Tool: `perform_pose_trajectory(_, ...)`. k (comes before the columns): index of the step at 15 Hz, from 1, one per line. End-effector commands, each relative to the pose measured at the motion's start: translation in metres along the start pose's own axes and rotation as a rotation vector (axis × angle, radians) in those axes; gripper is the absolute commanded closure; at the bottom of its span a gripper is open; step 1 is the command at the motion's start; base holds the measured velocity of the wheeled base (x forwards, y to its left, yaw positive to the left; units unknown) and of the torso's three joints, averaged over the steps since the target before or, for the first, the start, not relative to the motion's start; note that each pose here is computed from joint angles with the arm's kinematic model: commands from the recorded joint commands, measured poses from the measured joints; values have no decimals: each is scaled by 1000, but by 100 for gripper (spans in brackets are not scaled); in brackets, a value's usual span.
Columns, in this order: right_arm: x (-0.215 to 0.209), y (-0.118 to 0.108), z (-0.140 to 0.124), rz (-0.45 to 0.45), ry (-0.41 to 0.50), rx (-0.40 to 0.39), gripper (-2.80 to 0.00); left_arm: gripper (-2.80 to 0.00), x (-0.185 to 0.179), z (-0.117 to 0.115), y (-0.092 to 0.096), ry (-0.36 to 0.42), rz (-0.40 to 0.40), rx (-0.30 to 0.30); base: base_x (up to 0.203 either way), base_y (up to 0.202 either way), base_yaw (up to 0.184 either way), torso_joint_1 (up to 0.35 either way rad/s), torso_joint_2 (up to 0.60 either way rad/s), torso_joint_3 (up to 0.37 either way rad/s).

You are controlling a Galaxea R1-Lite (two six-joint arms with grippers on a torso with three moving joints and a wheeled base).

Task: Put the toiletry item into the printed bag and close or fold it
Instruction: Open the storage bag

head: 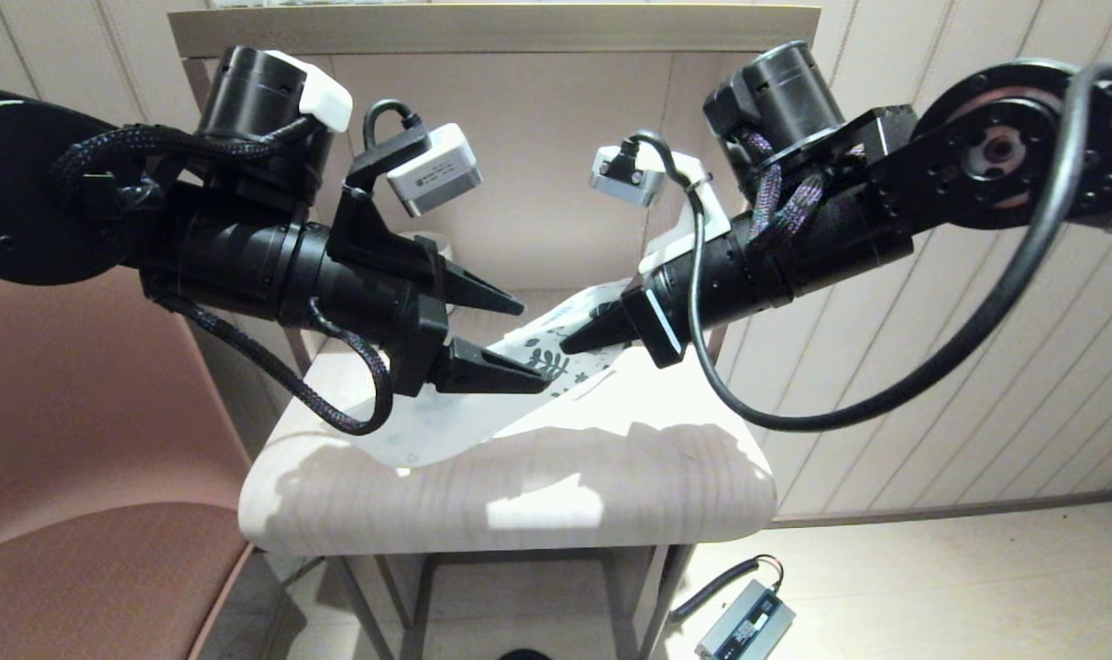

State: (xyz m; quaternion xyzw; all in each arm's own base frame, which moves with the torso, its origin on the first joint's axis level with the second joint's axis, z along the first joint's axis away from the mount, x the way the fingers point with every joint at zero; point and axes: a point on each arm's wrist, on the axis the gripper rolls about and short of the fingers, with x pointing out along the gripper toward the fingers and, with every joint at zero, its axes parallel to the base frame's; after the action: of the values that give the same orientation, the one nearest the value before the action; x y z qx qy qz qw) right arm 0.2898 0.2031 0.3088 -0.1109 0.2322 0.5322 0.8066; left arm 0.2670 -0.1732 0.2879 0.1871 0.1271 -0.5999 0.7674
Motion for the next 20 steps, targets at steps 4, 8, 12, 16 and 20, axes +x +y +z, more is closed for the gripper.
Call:
perform_pose_trajectory(4, 1, 0, 0, 5, 3, -2, 0, -280, 4, -3, 9, 7, 46, 7, 0, 0, 0, 0, 0, 0)
perform_pose_trajectory(8, 2, 0, -1, 6, 5, -1, 0, -280, 2, -3, 12, -7, 67, 19, 0, 0, 0, 0, 0, 0)
perform_pose_trajectory(12, 2, -1, -1, 5, 5, 0, 0, -280, -2, -7, 10, 3, 72, 8, 0, 0, 0, 0, 0, 0)
perform_pose_trajectory(16, 4, -2, -2, 5, 8, 2, 0, -280, -10, -4, 9, -8, 89, 16, 0, 0, 0, 0, 0, 0)
perform_pose_trajectory(20, 4, -2, -2, 6, 9, 2, 0, -280, -8, -6, 11, -2, 87, 11, 0, 0, 0, 0, 0, 0)
